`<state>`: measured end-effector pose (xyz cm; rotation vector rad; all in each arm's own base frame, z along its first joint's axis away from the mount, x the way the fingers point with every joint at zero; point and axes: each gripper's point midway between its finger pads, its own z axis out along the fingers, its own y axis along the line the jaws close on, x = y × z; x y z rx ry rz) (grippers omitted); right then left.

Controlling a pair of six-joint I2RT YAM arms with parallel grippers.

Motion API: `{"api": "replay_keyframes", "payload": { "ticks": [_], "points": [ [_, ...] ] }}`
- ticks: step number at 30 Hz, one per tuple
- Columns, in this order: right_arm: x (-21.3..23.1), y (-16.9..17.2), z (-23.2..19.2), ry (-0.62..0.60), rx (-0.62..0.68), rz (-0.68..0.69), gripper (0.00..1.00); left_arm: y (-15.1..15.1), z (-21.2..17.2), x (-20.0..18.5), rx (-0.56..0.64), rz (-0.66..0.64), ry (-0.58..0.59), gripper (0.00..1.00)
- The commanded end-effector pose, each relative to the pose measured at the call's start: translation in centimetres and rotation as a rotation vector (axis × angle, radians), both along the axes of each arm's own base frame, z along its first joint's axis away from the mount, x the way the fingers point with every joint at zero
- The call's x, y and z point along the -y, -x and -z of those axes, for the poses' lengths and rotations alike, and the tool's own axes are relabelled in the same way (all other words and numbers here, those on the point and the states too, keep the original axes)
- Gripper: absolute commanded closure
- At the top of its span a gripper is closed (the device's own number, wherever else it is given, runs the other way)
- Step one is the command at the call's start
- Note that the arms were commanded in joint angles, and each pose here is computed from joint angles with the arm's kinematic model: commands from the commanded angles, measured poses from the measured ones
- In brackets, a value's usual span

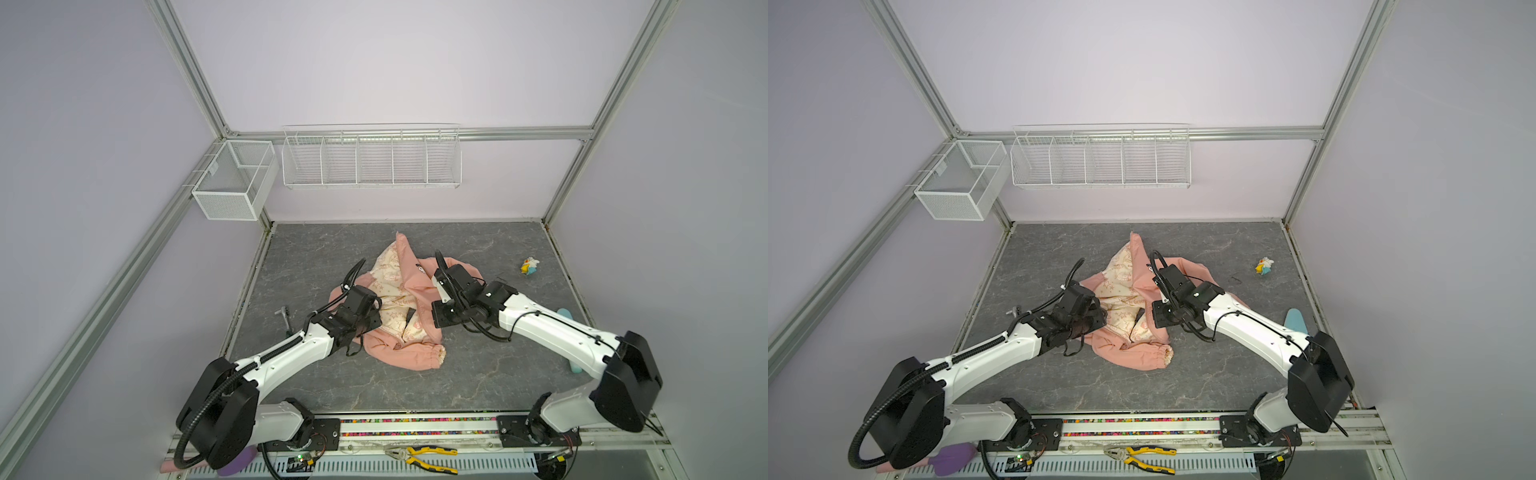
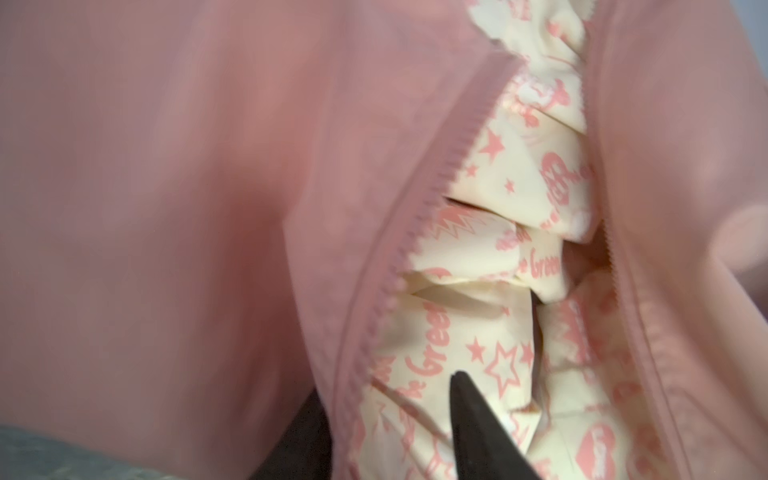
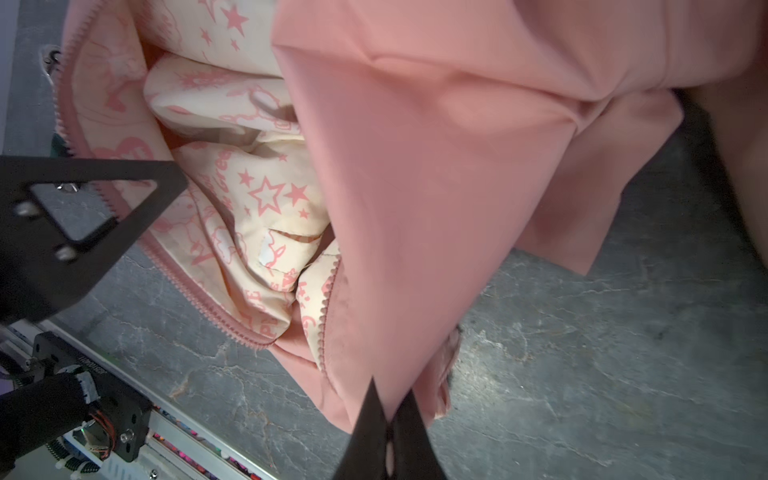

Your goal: Zip up the jacket

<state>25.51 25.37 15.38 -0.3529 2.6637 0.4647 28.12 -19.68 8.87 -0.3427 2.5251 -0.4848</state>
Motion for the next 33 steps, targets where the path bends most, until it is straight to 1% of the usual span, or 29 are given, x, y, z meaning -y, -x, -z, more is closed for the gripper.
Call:
{"api": "replay_keyframes", "payload": {
  "ticks": [1,3,4,9,12,14,17,20,22,25,28,29,33],
  "points": [
    [2.8,0.5,-2.3,0.057,0.043,0.032,0.93,-1.4,-0.8,-0.1,0.022,-0.016,-0.032,0.81],
    [4.0,0.5,-3.2,0.065,0.060,0.050,0.93,-1.7,-0.6,-0.2,0.024,-0.017,-0.038,0.95],
    [4.8,0.7,-3.6,0.074,0.062,0.059,0.93,-1.8,-0.7,-0.4,0.026,-0.022,-0.039,1.00],
    [7.9,0.9,-6.4,0.090,0.107,0.101,0.93,-2.4,-1.4,-1.1,0.040,-0.038,-0.023,1.00],
    [9.9,1.4,-7.4,0.174,0.115,0.113,0.93,-2.6,-2.3,-1.3,0.057,-0.033,-0.031,1.00],
    [11.3,1.4,-7.6,0.256,0.110,0.135,0.93,-2.7,-3.0,-1.5,0.070,-0.030,-0.037,1.00],
    [11.7,1.2,-6.9,0.325,0.073,0.126,0.93,-2.7,-4.0,-1.8,0.094,-0.028,-0.038,1.00],
    [10.5,1.0,-5.4,0.341,0.039,0.089,0.93,-2.9,-5.2,-2.1,0.120,-0.026,-0.033,1.00],
    [8.9,1.0,-4.3,0.318,0.019,0.048,0.93,-3.0,-6.1,-2.3,0.130,-0.024,-0.033,1.00],
    [5.8,0.9,-2.6,0.244,-0.012,-0.025,0.93,-3.3,-7.6,-2.4,0.150,-0.015,-0.031,1.00],
    [2.1,0.6,-1.0,0.130,-0.053,-0.091,0.93,-3.5,-9.2,-2.3,0.175,0.001,-0.023,1.00],
    [1.2,0.7,-0.2,0.110,-0.074,-0.108,0.92,-3.6,-9.9,-2.2,0.187,0.009,-0.018,1.00],
    [-1.2,0.3,2.8,0.060,-0.137,-0.145,0.85,-4.0,-12.5,-1.7,0.224,0.035,-0.004,1.00]
  ]
}}
